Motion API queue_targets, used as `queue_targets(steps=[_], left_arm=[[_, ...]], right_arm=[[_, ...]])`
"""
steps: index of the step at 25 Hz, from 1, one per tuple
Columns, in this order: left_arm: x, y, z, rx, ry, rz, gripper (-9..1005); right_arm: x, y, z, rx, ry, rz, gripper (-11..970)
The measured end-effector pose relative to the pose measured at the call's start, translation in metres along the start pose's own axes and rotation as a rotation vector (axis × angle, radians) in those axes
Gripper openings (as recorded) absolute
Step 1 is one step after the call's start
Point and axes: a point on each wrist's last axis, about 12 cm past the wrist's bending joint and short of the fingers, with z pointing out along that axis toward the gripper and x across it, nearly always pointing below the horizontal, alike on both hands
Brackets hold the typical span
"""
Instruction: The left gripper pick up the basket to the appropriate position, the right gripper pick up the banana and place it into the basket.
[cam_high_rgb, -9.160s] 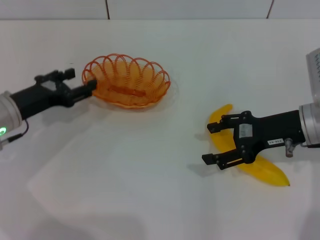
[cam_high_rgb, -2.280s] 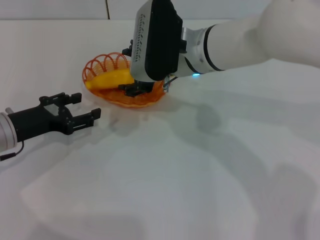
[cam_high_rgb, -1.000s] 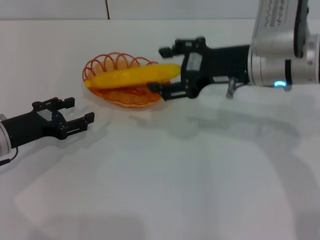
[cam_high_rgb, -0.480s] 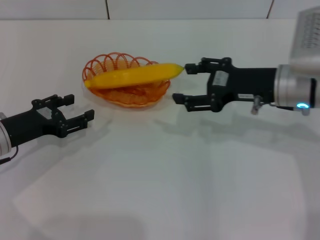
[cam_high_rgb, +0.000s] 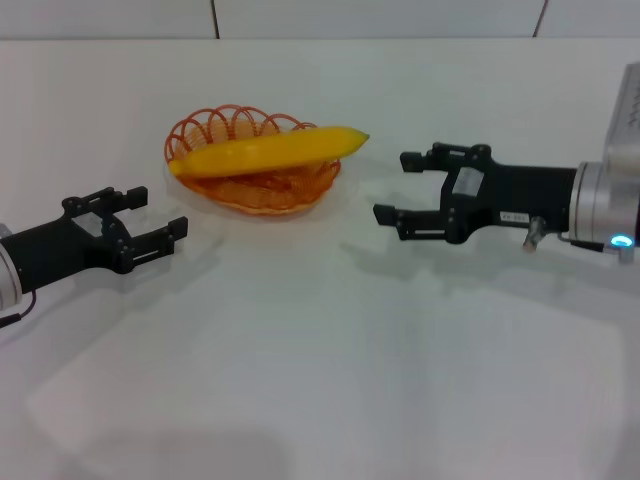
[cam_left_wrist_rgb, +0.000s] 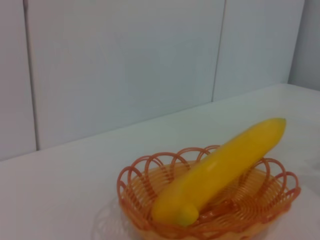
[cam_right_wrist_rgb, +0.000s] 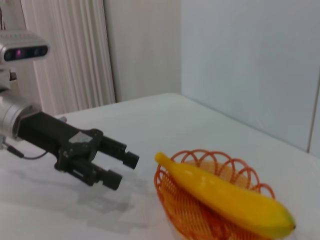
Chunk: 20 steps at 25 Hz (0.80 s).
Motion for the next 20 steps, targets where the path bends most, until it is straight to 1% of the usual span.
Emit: queue_targets(steps=[7, 20], left_arm=[[-0.0001, 0.0000, 0.0000, 0.000, -0.001, 0.000, 757], [0.0006, -0.0004, -0.0017, -0.011, -0.021, 0.017, 757]], right_arm=[[0.0084, 0.0029, 0.0019, -0.011, 0.017, 0.004, 825], [0.0109, 0.0035, 0.0015, -0.008, 0.014, 0.002, 825]])
